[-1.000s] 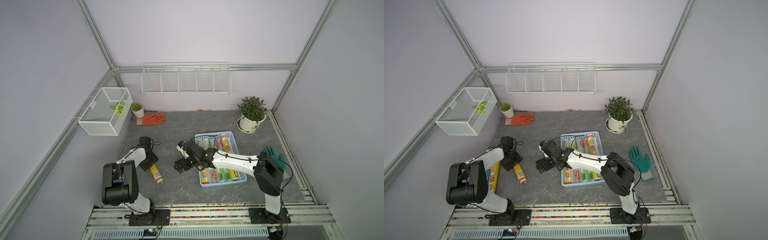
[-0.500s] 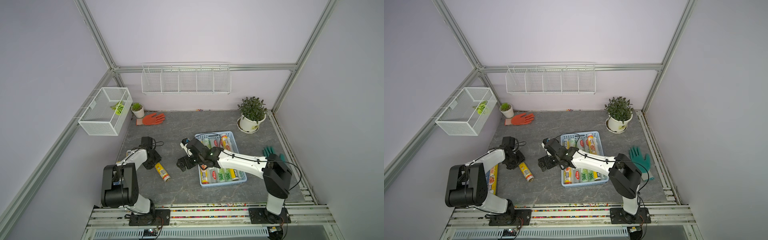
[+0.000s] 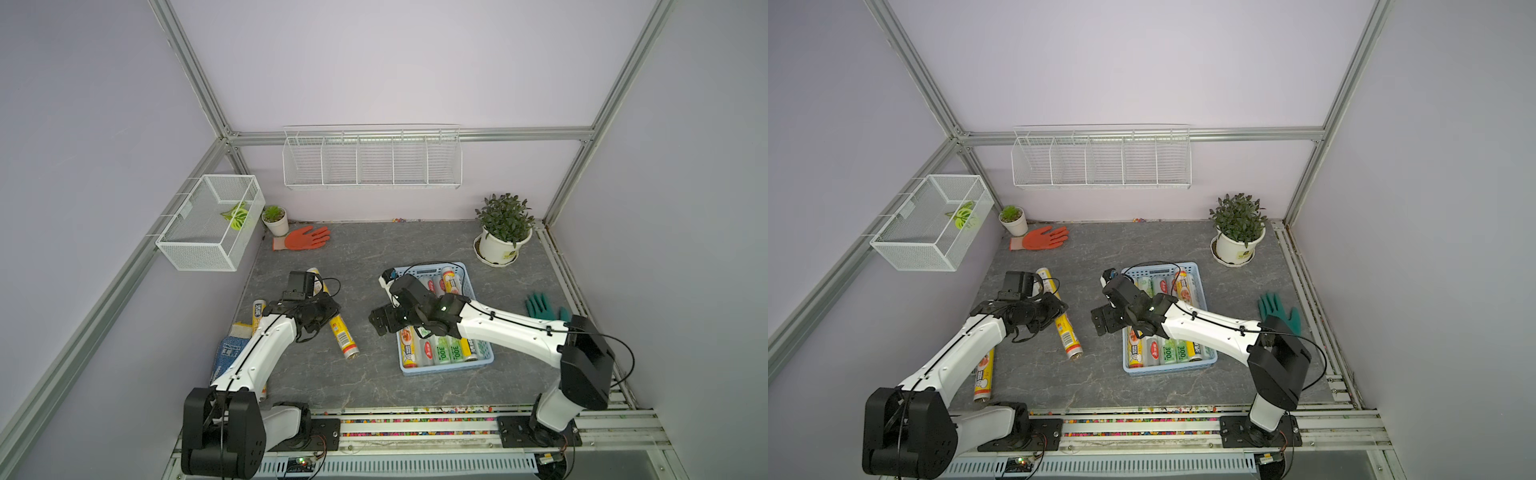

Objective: Put the plastic wrap into the basket
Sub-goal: Pick up the plastic wrap from the center of the board, then place the plastic wrap in the basket.

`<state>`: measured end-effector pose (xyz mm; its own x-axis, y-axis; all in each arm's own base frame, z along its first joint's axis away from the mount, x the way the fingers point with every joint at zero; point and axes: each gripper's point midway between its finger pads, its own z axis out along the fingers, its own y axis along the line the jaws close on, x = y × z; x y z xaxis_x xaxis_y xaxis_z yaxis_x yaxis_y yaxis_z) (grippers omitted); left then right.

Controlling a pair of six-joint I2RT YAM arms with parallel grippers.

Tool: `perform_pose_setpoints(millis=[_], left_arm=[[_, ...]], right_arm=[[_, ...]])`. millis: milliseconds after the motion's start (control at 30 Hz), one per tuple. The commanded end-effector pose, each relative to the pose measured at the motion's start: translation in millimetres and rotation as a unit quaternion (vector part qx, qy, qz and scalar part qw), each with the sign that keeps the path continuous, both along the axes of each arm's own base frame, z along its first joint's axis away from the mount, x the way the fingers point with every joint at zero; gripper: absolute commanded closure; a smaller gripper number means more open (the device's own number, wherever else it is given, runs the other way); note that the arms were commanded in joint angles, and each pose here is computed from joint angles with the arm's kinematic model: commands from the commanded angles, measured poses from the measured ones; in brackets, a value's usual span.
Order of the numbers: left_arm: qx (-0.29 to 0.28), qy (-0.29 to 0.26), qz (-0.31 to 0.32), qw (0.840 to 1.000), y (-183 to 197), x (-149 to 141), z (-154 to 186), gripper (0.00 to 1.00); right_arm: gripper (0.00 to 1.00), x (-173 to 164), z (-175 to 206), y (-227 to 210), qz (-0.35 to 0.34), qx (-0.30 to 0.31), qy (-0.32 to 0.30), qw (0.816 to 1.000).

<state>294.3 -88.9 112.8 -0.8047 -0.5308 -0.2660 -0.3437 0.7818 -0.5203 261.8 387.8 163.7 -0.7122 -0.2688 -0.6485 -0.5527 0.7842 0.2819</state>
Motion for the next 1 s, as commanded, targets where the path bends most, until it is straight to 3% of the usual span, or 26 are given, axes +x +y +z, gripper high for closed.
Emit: perform_pose_setpoints(millis=[0,200,433,733,967], left_arm=[[-0.046,-0.038,-0.021,0.998,-24.7,4.7,28.3,0.95],[-0.081,-0.076,-0.070,0.991,-76.6,3.0,63.1,0.96],[-0.100,-0.102,-0.148,0.979,-156.5,5.7,89.9,0.97],[-0.105,-0.075,-0.232,0.964,-251.8,4.2,76.6,0.99],[-0.120,-0.047,-0.246,0.961,-284.5,-3.8,58.9,1.00]], right_arm=[[0.02,9.4,10.1,-24.2,-0.050,-0.004,-0.024,0.998],[0.02,18.6,23.8,-62.1,-0.108,0.012,-0.038,0.993],[0.02,29.9,22.0,-118.3,-0.191,0.057,0.003,0.980],[0.02,27.7,10.5,-178.2,-0.264,0.055,0.020,0.963],[0.02,20.6,-0.6,-217.3,-0.309,0.051,0.029,0.949]])
